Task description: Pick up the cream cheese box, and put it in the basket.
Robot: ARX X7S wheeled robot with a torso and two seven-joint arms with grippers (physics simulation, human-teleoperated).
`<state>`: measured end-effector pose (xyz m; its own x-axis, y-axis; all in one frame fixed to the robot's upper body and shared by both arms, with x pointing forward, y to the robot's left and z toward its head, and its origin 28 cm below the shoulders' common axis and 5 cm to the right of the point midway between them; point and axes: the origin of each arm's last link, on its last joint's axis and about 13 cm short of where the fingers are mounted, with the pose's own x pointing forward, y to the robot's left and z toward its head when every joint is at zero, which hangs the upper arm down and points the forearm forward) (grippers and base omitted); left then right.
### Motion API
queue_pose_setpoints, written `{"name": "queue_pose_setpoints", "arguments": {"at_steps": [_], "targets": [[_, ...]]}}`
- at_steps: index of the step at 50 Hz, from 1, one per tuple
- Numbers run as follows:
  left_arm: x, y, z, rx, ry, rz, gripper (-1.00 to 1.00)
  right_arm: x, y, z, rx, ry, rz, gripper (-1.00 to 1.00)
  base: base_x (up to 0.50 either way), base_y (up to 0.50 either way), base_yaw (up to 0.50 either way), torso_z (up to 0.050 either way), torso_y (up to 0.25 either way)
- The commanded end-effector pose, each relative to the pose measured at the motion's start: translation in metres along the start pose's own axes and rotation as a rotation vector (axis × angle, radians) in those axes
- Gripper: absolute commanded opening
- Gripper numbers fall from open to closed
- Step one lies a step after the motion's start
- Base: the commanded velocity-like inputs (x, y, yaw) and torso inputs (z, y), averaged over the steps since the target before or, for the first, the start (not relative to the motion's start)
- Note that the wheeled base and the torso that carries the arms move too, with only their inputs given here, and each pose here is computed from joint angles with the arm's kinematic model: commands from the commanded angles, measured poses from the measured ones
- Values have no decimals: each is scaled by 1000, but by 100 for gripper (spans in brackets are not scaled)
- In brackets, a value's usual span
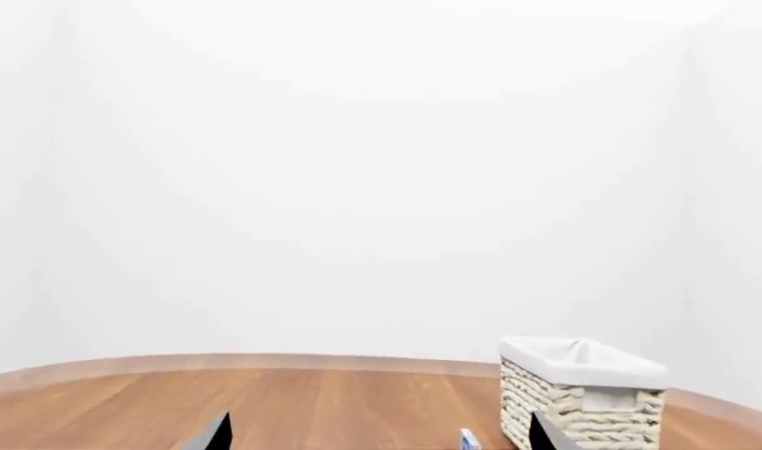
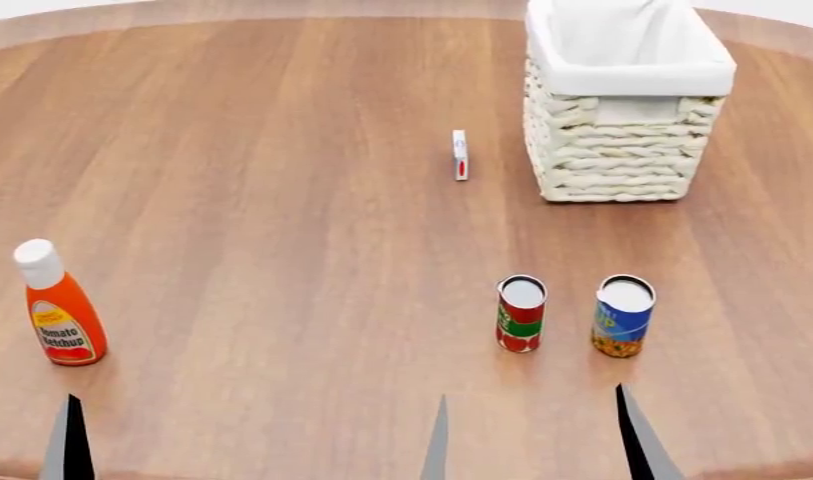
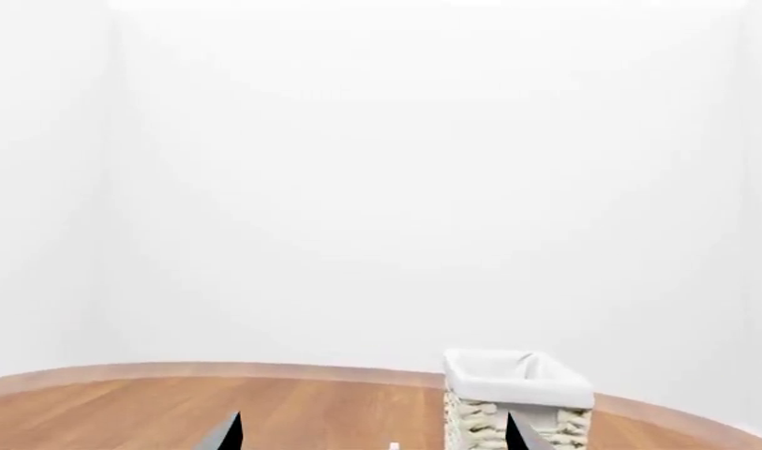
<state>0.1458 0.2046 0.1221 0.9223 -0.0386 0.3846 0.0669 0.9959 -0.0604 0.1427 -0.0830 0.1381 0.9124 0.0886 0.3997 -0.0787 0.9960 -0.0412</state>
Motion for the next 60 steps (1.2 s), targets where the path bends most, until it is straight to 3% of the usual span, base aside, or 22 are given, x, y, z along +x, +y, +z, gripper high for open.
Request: {"name": "queue_pose_setpoints", "arguments": {"at_steps": [1,8,10,23,60], "targets": [[0,0,-1,0,0,-2,100,0,0,0,1,1,1,100,0,43,0,0,0],[-1,0,1,-1,0,-3,100,0,0,1,10,-10,1,100,0,37,0,0,0],[-1,-1,0,0,1,-3,100,1,1,-1,-41,-1,-10,100,0,0,0,0,0],[-1,-1,1,-4,3,-5,100,0,2,0,21,8,13,100,34,0,0,0,0],[-2,-1,0,2,-2,-13,100,1,1,1,25,-5,5,100,267,0,0,0,0]]}}
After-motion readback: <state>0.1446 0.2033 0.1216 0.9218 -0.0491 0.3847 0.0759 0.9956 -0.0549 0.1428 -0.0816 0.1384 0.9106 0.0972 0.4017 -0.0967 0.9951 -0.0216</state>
